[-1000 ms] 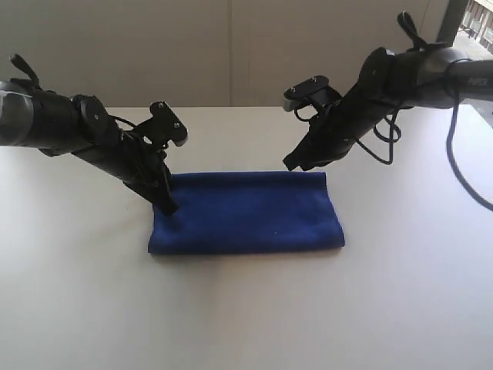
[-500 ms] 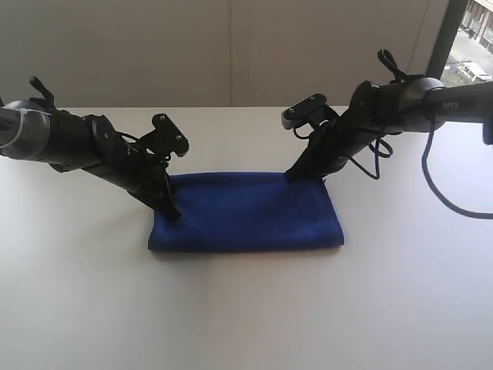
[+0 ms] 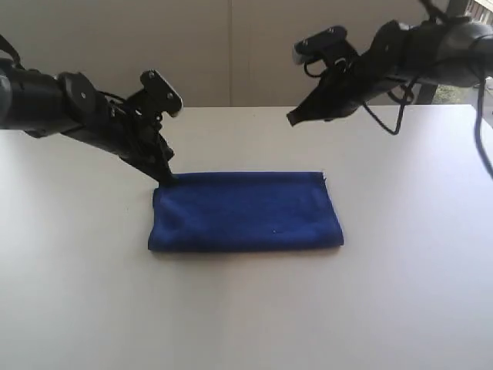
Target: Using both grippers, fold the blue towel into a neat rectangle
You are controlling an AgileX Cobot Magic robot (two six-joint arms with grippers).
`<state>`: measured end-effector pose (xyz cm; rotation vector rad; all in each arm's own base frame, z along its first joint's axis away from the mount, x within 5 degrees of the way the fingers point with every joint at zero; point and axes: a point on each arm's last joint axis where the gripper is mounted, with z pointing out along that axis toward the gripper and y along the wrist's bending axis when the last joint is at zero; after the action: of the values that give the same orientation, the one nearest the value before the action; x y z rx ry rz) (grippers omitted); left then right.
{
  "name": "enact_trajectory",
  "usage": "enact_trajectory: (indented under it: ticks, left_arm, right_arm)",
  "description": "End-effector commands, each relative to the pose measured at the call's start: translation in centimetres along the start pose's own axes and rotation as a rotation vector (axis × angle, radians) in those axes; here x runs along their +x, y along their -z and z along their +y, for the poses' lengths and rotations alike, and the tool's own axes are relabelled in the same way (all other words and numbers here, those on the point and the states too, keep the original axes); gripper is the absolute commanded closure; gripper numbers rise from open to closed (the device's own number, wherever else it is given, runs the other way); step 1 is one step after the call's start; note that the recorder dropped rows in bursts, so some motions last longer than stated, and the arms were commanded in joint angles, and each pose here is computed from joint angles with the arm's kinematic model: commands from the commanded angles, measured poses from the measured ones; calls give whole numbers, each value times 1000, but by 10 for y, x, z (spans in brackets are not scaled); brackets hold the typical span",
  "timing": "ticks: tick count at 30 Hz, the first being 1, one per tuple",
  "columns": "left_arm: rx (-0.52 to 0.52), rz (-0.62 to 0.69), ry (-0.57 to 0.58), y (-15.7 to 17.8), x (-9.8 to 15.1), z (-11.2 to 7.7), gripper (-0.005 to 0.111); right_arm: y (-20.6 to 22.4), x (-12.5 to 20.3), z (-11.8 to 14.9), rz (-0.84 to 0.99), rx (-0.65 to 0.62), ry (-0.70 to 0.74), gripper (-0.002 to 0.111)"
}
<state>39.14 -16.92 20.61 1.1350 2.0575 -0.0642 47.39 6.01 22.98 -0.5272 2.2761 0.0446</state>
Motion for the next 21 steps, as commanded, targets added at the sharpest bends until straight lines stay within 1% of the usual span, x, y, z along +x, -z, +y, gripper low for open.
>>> enact_trajectory:
  ticks: [1,4,6,8,10,11,14,18,21]
  left_arm:
    - [43,14,164,46,-2,16,107]
    - [77,59,267,81,10,34,107]
    - [93,80,331,113,16,44,107]
    - [99,90,395,140,24,48,107]
    - [70,66,456,163,35,46,107]
    - [47,43,483,174,41,42,107]
    - [-44,-17,526,202,57,27,107]
    - [-122,-130,595,228,74,-7,107]
    - [-159,-161,610,238,93,-32,107]
  right_arm:
    - [46,-20,-8,-56,23,0,108]
    - [80,-21,-22,-85,66,-41,108]
    - [106,-17,-34,-104,106,-72,108]
    - [137,-8,-42,-120,145,-95,108]
    - [164,4,-44,-138,178,-113,108]
    - [184,10,-44,-165,209,-122,108]
    - [217,43,-35,-207,271,-168,108]
    - [245,84,-16,-312,349,-247,108]
    - [256,117,3,-366,379,-290,108]
